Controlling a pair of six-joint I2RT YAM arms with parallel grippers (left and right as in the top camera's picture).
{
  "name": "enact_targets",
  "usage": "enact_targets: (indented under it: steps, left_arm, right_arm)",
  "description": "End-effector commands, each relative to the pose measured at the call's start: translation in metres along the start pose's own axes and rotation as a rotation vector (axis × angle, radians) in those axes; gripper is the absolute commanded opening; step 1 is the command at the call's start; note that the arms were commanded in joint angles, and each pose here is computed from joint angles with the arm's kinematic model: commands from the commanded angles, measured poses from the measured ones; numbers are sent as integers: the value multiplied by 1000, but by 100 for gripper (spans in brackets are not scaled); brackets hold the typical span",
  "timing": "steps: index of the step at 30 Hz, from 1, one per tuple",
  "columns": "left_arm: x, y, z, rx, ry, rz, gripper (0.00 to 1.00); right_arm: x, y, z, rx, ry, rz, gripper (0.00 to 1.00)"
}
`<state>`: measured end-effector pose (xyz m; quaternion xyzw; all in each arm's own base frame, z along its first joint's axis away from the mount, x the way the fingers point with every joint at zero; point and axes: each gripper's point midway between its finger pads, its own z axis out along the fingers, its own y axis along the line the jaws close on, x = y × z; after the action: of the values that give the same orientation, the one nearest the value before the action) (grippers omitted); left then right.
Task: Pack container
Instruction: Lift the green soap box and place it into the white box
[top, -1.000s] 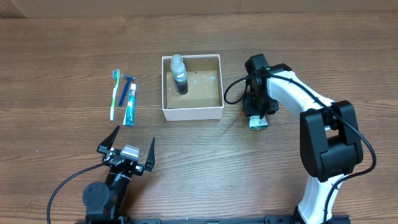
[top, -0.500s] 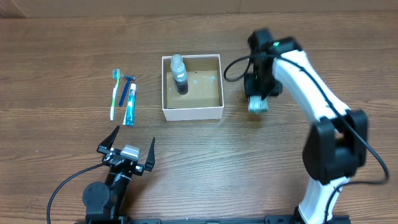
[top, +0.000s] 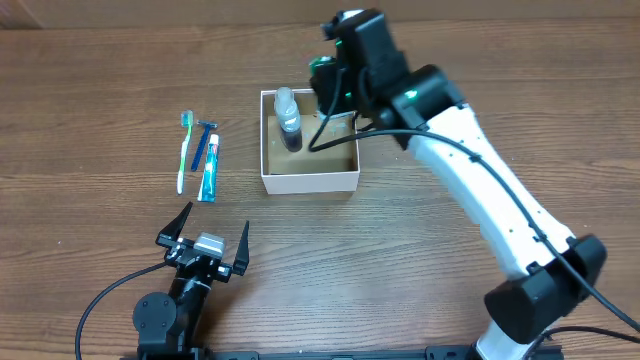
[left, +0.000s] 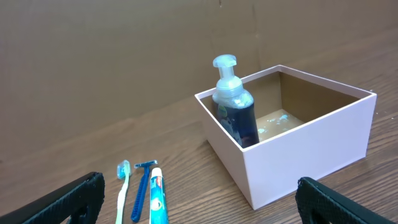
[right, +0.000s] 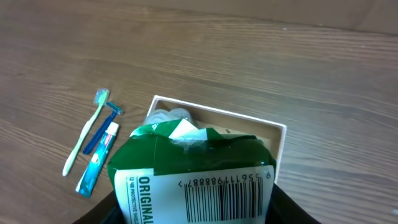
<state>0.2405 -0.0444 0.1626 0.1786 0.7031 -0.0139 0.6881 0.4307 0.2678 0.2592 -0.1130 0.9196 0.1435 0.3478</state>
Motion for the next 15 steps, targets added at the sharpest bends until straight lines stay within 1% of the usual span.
enact_targets:
  steps: [1, 8, 12, 15]
  left_arm:
    - [0, 3, 0, -16, -3, 19, 100]
    - [0, 3, 0, -16, -2, 19, 100]
    - [0, 3, 0, -16, -2, 19, 100]
    - [0, 3, 0, -16, -2, 19, 100]
  right_arm:
    - [11, -14, 29, 118, 11, 36, 40]
    - [43, -26, 90, 185, 99, 90, 40]
    - [58, -30, 110, 209, 134, 143, 39]
    - [64, -32, 119, 213, 150, 144, 39]
